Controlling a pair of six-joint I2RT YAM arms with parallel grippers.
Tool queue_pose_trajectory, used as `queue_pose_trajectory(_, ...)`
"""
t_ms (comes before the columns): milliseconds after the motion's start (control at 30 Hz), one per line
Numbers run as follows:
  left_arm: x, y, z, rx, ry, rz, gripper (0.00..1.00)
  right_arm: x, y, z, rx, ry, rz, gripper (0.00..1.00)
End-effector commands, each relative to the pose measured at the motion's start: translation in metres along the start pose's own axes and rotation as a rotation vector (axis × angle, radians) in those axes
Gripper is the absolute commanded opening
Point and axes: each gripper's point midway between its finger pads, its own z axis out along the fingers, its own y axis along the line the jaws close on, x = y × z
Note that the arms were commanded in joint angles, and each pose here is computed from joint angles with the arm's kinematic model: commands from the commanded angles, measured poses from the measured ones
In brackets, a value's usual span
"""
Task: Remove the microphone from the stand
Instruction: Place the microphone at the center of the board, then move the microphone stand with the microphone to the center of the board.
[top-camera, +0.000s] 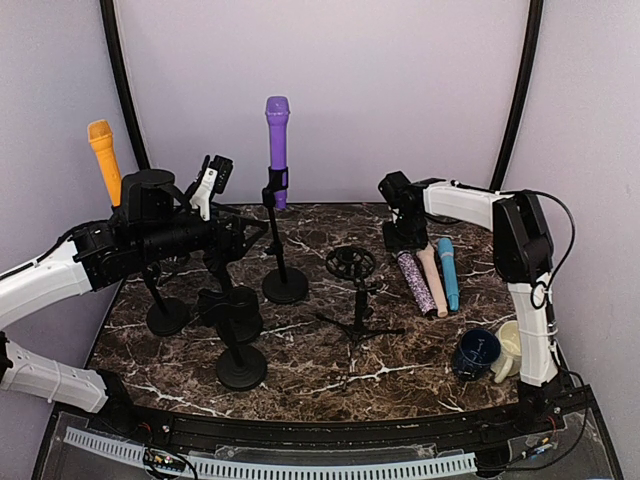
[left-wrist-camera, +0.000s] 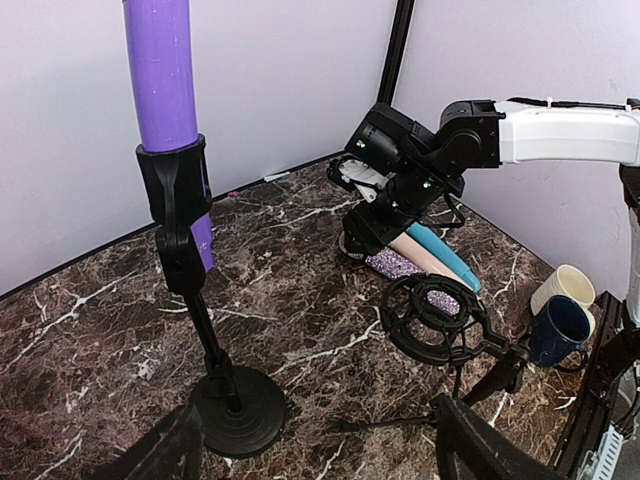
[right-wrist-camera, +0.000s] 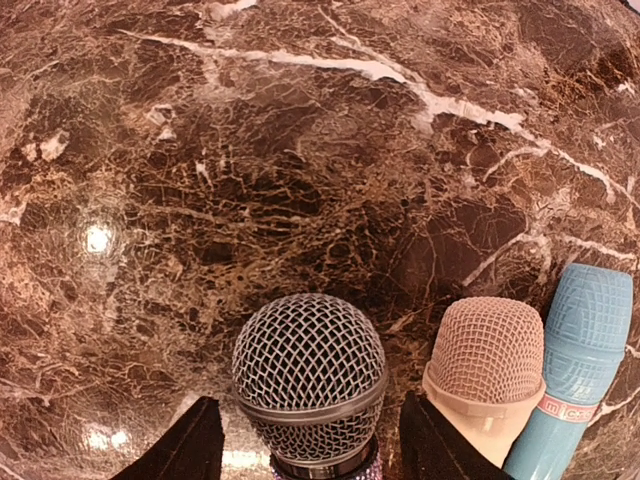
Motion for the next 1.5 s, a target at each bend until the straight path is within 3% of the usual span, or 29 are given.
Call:
queue_pose_trajectory(0,-0.013,0.001,-0.009,-0.005,-0.036,-0.006,0.82,-0.006,-0.001,0.008,0.001,-0.019,0.016,0.65)
queue_pose_trajectory(367,-0.019,0.000,-0.012,-0.003,-0.052,-0.007,0.82,-0.017,0.004,-0.008,-0.055,-0.053,0.023,0.71)
queue_pose_trajectory(700,-0.019,0.000,-0.011,-0.003,-0.052,-0.011,0.82,-0.035,0.009,-0.050,-0.139,-0.141,0.000,0.72)
queue_pose_trajectory(933,-0.020,0.002,-0.010,-0.012,-0.054,-0.019,0.83,-0.025,-0.009,-0.067,-0.087,-0.163,-0.018,0.78)
queue_pose_trajectory(1467,-0.047,0.027,0.019,0.102,-0.022,-0.107,0.85,-0.009,-0.005,-0.119,-0.256,-0.249,0.040,0.81)
